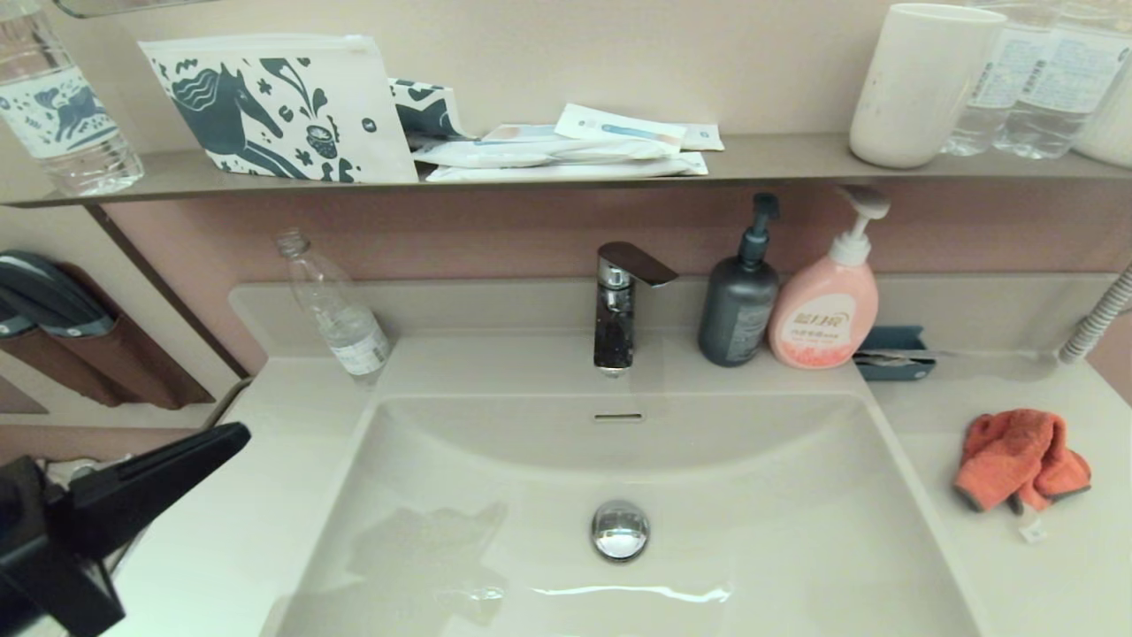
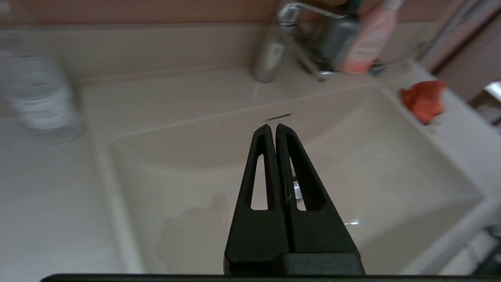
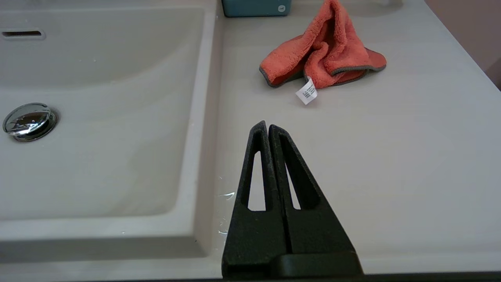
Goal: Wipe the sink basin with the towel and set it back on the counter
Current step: Turn on the faucet
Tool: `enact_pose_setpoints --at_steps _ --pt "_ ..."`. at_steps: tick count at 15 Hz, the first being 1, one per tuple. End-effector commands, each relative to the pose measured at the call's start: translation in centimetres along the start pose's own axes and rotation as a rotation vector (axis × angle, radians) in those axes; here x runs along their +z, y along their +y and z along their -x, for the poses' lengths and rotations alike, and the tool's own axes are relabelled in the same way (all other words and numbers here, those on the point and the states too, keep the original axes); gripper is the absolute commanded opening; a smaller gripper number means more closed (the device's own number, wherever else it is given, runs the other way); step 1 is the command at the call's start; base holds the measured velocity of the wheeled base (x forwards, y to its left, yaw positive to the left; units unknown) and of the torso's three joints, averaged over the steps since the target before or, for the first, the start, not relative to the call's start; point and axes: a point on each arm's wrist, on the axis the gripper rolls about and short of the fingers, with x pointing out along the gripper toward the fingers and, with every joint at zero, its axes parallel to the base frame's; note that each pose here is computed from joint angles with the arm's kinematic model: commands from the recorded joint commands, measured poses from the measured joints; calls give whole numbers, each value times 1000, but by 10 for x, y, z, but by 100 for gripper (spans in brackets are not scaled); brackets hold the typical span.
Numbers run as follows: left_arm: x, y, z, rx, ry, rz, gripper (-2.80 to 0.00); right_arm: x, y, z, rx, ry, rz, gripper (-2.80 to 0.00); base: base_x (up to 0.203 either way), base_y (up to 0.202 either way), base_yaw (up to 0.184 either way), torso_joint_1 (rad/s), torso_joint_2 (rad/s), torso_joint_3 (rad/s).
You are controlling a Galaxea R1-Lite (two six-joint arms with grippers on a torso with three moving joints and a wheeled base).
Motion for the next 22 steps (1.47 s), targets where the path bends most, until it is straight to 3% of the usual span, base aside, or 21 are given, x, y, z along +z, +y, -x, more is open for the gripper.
enact_pose_setpoints --at_steps 1,5,8,12,16,20,22 --pt "-1 2 -35 -70 79 65 -280 0 0 0 0 -1 0 -280 0 0 0 0 0 0" --pt "-7 7 -86 -88 98 73 -280 0 0 0 0 -1 0 -280 0 0 0 0 0 0" --pt "-7 -11 -125 -78 84 57 -280 0 0 0 0 -1 0 -280 0 0 0 0 0 0" --pt "11 -39 -166 -40 -27 42 -280 0 0 0 1 -1 0 -280 0 0 0 0 0 0" --pt "-1 -48 -185 -57 2 15 -280 0 0 0 0 -1 0 -280 0 0 0 0 0 0" --pt "-19 -70 -209 -55 -25 -61 -280 0 0 0 0 -1 0 -280 0 0 0 0 0 0" --pt "-26 -80 -221 -48 -93 -102 -280 0 0 0 0 -1 0 -280 0 0 0 0 0 0"
